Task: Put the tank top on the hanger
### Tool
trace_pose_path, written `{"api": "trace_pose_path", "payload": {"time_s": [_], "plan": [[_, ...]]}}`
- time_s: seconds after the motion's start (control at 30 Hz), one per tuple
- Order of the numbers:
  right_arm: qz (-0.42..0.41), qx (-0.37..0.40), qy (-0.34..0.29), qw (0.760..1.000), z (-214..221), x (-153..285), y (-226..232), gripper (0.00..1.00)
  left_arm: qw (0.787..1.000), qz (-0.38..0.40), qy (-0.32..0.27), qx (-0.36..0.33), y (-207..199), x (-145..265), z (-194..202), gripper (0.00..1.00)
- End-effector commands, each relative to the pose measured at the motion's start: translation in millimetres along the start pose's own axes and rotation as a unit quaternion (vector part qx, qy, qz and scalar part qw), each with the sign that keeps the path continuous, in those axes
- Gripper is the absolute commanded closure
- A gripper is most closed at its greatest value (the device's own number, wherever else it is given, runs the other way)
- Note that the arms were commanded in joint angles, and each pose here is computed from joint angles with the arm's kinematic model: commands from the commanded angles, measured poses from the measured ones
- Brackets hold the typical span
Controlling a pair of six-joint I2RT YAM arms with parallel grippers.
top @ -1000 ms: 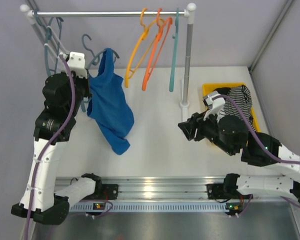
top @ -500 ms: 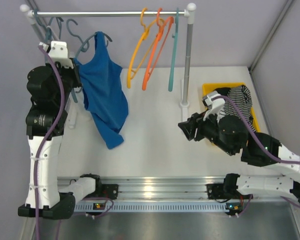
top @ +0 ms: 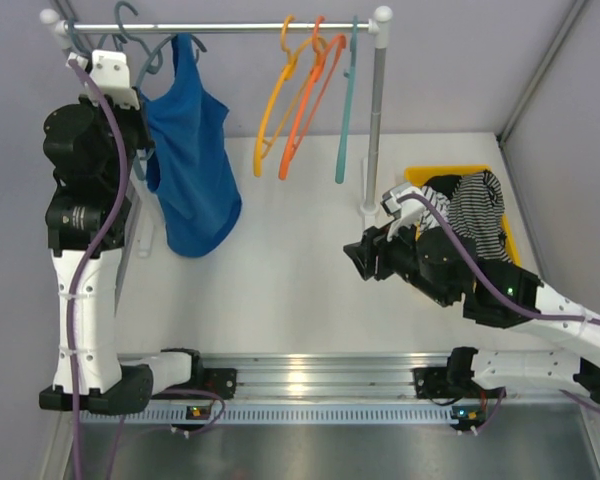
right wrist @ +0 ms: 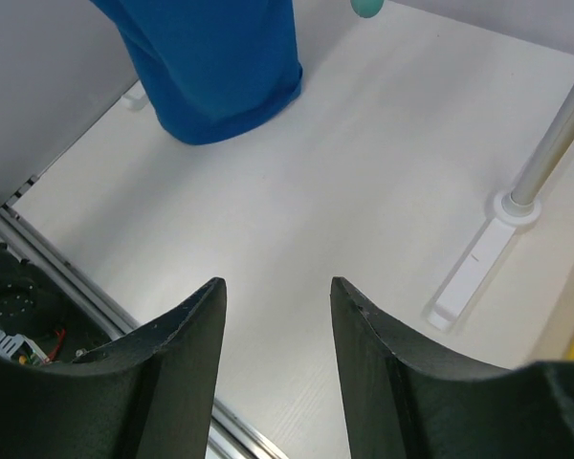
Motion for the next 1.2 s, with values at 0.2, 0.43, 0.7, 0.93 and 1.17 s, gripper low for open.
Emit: {"api": "trace_pose_path", "payload": {"time_s": [0.2,0.43,0.7,0.93,1.17], "plan": [[-0.025,0.014,-0.014,0.999,-14.1,-9.3,10.0,0.52,0.994,-0.080,-0.056,-0.047,21.9,-14.9,-26.0,1.00],[-0.029,0.017,-0.005,0.999,-11.2,-15.7,12.2,0.52,0.990,-0.107,-0.041,-0.078,27.8,-32.6,-23.2,1.00],[-0.033,0.023,0.006,0.999,-9.9,-20.0,12.9,0.52,0.993,-0.088,-0.021,-0.081,24.6,-47.4,0.9,1.00],[-0.035,0.024,0.008,0.999,-10.6,-21.8,13.8,0.52,0.995,-0.072,-0.005,-0.067,19.0,-46.3,24.7,1.00],[-0.035,0.019,0.012,0.999,-8.6,-24.3,14.8,0.52,0.997,-0.066,0.009,-0.044,14.9,-44.0,30.5,0.95]]}}
Point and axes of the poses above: each gripper's point midway between its finger pads, its own x axis back along the fingers, its own y axis along the line the jaws close on, z = x × y, the point moved 10 cm from there along x, back along the fingers, and after that the axes turned 7 degrees about -x, right-handed, at the moved point
